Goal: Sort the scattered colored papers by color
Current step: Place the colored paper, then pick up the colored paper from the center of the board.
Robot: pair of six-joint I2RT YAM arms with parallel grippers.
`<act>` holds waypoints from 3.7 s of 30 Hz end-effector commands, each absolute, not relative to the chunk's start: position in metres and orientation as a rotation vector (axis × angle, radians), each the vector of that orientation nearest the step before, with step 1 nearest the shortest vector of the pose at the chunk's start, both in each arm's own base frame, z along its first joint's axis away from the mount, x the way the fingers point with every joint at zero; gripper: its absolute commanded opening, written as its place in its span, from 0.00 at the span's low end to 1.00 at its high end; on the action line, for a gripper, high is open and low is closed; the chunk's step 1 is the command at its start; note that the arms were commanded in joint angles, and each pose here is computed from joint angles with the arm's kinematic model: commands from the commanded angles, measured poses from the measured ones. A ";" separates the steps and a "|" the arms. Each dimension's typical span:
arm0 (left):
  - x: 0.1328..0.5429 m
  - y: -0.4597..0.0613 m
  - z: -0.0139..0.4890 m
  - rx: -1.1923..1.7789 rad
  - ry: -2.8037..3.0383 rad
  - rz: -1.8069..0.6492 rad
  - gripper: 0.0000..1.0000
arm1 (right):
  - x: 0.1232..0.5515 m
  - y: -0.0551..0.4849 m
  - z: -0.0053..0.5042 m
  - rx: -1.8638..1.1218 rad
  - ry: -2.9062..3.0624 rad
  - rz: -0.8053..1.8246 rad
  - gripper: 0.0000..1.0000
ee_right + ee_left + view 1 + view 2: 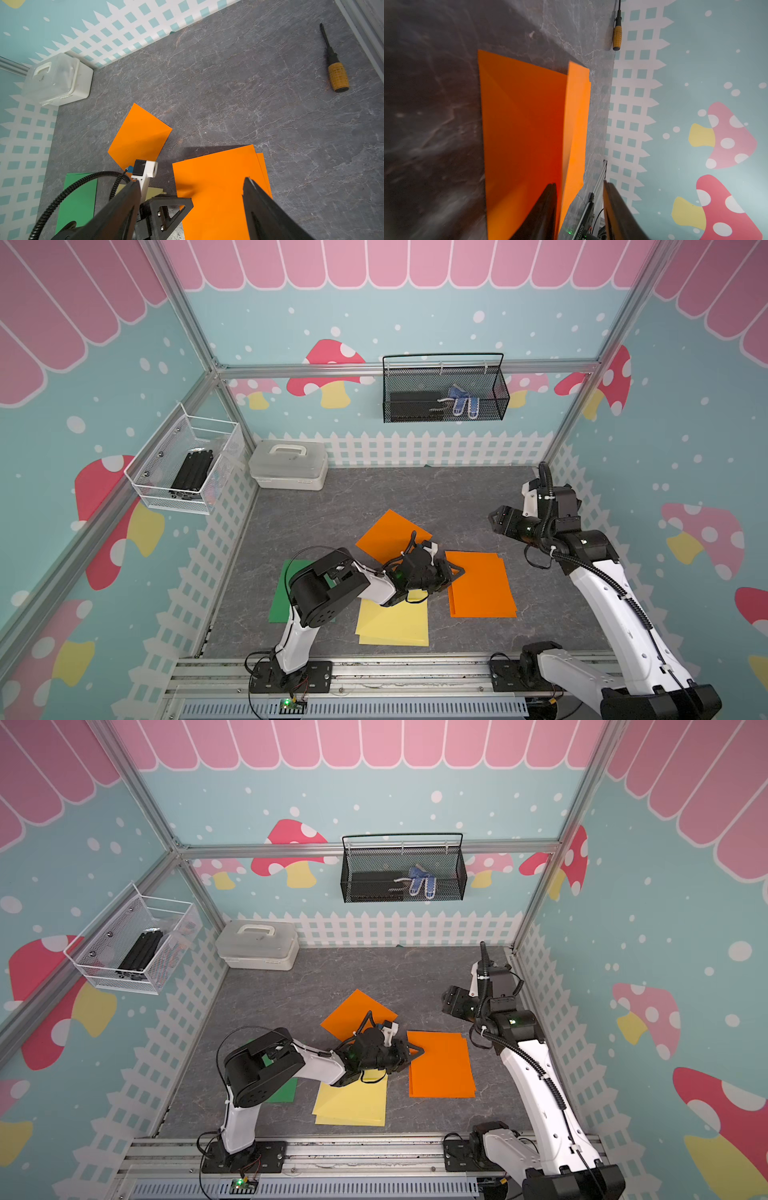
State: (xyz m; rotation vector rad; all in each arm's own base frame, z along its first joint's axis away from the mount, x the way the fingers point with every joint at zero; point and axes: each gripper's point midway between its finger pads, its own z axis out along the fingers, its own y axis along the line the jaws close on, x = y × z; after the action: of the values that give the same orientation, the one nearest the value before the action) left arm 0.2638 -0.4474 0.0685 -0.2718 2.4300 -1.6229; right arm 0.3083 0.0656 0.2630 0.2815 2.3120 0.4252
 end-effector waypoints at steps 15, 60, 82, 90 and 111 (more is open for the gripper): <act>0.264 -0.429 0.054 -0.102 2.670 -1.242 0.46 | 0.311 0.068 0.255 0.300 2.318 0.454 0.80; 0.478 -0.188 0.106 -0.283 2.390 -1.057 0.64 | 0.386 0.233 0.123 0.236 2.599 1.007 0.73; 0.433 -0.203 0.068 -0.306 2.463 -1.176 0.60 | 0.386 0.248 0.044 0.397 2.733 1.099 0.72; 0.430 -0.200 0.042 -0.354 2.523 -1.143 0.59 | 0.384 0.250 0.032 0.460 2.737 1.134 0.73; 0.420 -0.201 0.004 -0.443 2.582 -1.148 0.58 | 0.407 0.272 0.019 0.508 2.715 1.222 0.73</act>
State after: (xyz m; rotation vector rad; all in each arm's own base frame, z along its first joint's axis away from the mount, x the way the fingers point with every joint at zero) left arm 0.4355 -0.2049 0.0400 -0.3629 2.4913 -1.1855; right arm 0.4150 0.2694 0.0480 0.4411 2.6338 1.2695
